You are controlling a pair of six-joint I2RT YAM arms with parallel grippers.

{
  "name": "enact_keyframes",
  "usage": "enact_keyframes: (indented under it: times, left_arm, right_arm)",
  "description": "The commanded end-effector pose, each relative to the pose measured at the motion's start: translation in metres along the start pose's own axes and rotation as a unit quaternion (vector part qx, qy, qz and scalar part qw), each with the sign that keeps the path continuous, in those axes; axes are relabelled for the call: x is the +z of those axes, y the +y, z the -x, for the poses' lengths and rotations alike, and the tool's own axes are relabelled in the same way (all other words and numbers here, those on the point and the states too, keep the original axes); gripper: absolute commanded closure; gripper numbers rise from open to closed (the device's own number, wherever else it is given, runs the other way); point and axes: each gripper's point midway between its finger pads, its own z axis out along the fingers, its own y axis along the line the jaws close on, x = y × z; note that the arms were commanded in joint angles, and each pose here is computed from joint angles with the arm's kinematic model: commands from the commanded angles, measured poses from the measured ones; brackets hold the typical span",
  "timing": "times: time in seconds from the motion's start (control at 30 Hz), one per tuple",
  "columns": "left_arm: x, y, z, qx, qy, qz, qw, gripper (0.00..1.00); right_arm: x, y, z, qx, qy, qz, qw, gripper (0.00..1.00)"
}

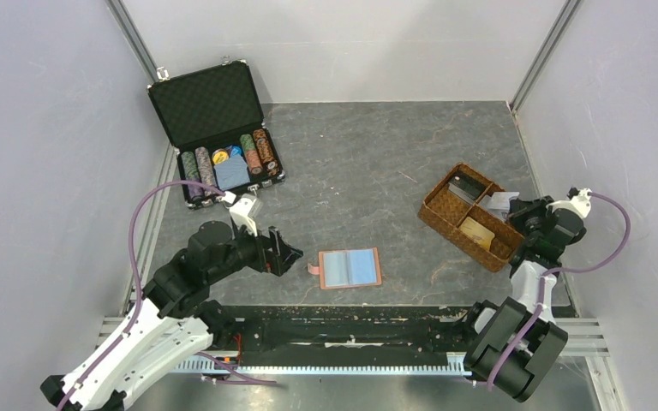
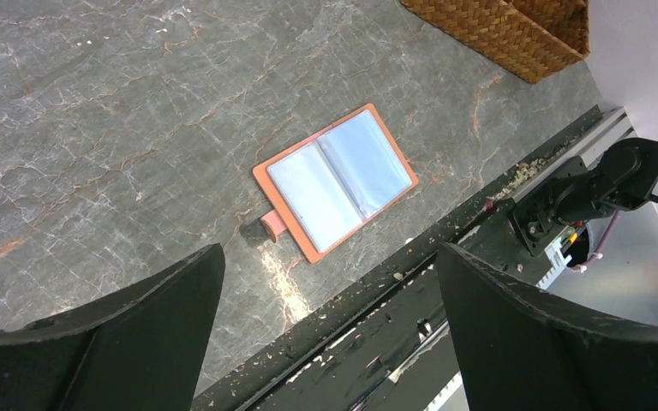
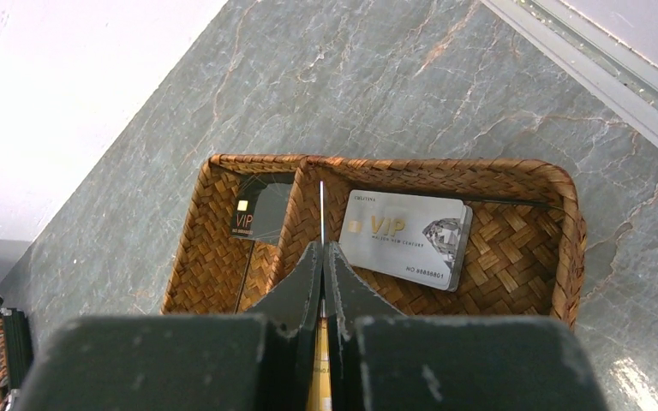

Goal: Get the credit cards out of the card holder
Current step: Place the credit card in the storage box.

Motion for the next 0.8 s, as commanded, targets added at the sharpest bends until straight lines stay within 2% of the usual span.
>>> enact_keyframes:
  times: [0.0,0.77]
  left_arm:
    - [-0.001,0.001,0.006,0.022,-0.016,-0.001,1.0,0.0]
    - [0.0,0.001,0.005,0.025,-0.015,-0.003,1.0,0.0]
  right_arm:
    - [0.002,0.008,0.013,-0.01,-0.041,0.034,0.999,1.0]
    - [0.016,-0.014,-0.014,0.048,-0.026,0.022,0.998,1.0]
